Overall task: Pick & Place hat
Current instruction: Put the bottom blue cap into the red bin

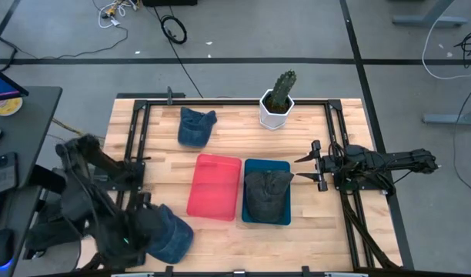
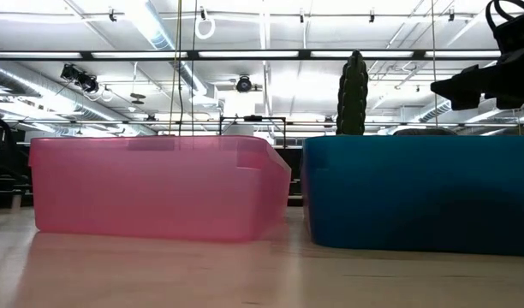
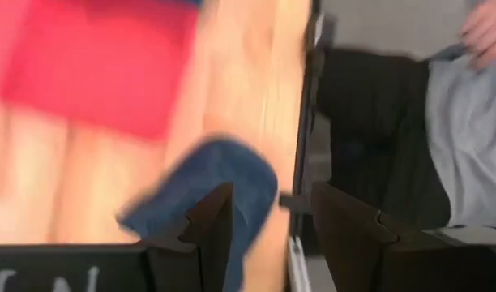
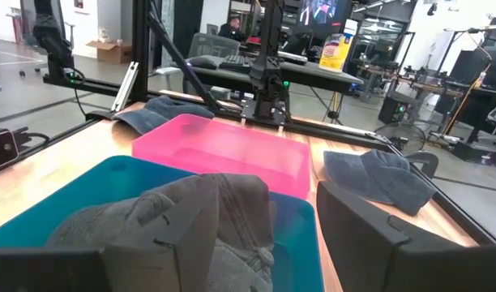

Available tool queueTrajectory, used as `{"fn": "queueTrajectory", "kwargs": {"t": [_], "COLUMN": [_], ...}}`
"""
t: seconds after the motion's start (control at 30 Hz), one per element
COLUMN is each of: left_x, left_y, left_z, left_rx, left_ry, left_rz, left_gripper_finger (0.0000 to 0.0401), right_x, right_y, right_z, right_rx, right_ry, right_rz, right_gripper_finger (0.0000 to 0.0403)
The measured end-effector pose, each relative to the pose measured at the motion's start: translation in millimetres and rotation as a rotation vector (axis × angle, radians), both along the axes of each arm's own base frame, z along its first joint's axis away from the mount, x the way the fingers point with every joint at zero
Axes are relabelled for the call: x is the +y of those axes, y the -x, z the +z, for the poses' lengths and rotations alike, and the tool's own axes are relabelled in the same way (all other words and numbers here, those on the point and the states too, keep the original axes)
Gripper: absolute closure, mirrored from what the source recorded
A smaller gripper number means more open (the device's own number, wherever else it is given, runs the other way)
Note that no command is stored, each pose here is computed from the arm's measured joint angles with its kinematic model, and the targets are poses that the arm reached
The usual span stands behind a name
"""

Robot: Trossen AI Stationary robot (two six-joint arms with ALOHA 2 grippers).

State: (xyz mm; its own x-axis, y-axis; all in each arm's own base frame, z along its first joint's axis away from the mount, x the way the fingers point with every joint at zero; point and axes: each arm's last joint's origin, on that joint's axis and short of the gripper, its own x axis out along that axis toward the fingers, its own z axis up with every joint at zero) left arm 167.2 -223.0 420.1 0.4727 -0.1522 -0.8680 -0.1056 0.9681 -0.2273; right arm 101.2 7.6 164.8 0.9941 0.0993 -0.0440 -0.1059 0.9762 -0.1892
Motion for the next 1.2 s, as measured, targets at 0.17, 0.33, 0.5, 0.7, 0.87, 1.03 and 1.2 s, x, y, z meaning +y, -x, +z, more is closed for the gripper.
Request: {"fn": "queueTrajectory", "kwargs": {"t": [0.17, 0.33, 0.5, 0.7, 0.87, 1.03, 1.2], "left_x": [-23, -43, -55, -66, -69, -60, -56], "left_y": [-10, -12, -2, 12, 12, 7, 2], "left_z": [-31, -62, -96, -132, -160, -182, -192], "left_rx": [0.162, 0.232, 0.292, 0.302, 0.28, 0.282, 0.282], "left_ry": [-0.018, -0.059, -0.044, -0.016, 0.03, 0.0, -0.002], "left_rz": [0.196, 0.33, 0.448, 0.589, 0.649, 0.693, 0.71], "left_gripper_finger": [0.0231, 0.0231, 0.0231, 0.0231, 0.0231, 0.0231, 0.0231], "right_x": [0, 0, 0, 0, 0, 0, 0], "right_y": [0, 0, 0, 0, 0, 0, 0], "right_z": [0, 0, 0, 0, 0, 0, 0], "right_rx": [0.0, 0.0, 0.0, 0.0, 0.0, 0.0, 0.0], "right_ry": [0.0, 0.0, 0.0, 0.0, 0.0, 0.0, 0.0], "right_rz": [0.0, 0.0, 0.0, 0.0, -0.001, 0.0, 0.0], "right_gripper_finger": [0.0191, 0.0191, 0.0191, 0.0191, 0.0191, 0.0191, 0.0191]}}
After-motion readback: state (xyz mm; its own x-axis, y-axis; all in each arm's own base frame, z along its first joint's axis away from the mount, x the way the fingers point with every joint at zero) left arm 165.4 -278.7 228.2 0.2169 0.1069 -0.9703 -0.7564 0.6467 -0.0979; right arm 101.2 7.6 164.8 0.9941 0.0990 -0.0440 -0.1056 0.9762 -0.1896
